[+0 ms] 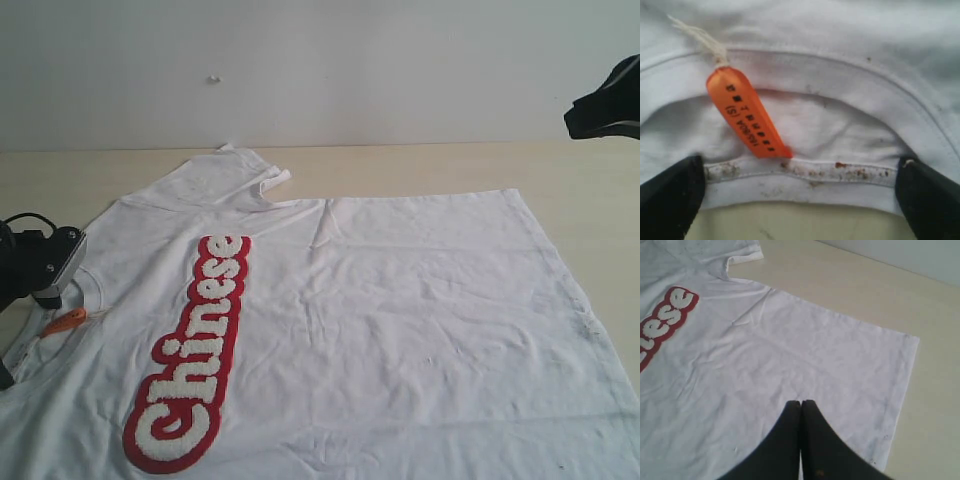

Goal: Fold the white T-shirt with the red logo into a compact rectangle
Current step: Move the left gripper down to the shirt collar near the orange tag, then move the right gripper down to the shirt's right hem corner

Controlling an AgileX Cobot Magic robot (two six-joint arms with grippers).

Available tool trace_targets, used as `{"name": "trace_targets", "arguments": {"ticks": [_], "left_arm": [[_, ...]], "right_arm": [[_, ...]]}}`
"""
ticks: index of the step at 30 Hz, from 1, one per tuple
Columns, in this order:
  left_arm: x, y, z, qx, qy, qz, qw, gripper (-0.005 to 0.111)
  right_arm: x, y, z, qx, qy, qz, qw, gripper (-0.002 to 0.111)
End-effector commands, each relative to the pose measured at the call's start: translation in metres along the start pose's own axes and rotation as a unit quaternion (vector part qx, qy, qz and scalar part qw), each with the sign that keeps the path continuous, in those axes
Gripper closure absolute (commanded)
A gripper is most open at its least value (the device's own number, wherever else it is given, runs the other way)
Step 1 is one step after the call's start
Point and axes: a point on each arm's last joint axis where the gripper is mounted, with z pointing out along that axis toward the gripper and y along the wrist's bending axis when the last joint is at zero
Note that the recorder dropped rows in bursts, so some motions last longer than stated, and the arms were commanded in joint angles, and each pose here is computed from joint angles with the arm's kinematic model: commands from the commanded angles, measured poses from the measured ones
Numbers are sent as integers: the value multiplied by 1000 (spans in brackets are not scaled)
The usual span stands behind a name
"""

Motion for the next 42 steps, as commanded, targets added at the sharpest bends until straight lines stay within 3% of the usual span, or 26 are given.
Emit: {"name": "trace_targets", "arguments": {"ticks": [1,5,8,15,19,32,35,38,40,42], "left_arm": [[2,-3,11,18,4,1,1000,3],[2,-3,11,18,4,-1,1000,3],[2,-3,11,18,4,-1,1000,3],[2,-3,14,22,3,-1,1000,3],[3,-3,16,24,3,-1,1000,3],[3,-3,15,24,3,0,1000,3],[3,-3,15,24,3,0,1000,3],[3,-3,15,24,3,0,1000,3],[3,-3,15,24,3,0,1000,3],[3,-3,15,24,3,0,1000,3]], "right_arm": [[-3,-1,-2,2,-5,-11,1000,108],[-3,-1,-2,2,-6,-22,1000,108],[-3,-1,-2,2,-6,-38,999,100],[-4,-3,-2,10,-15,-36,999,50],[-4,-3,-2,10,-15,-34,999,31],[-2,-2,-2,6,-4,-36,999,27],[-1,-4,-2,20,5,-50,999,3],[1,-5,-2,24,14,-64,998,3],[7,-4,2,-3,52,-183,982,3],[14,-7,11,-23,88,-255,963,3]]}}
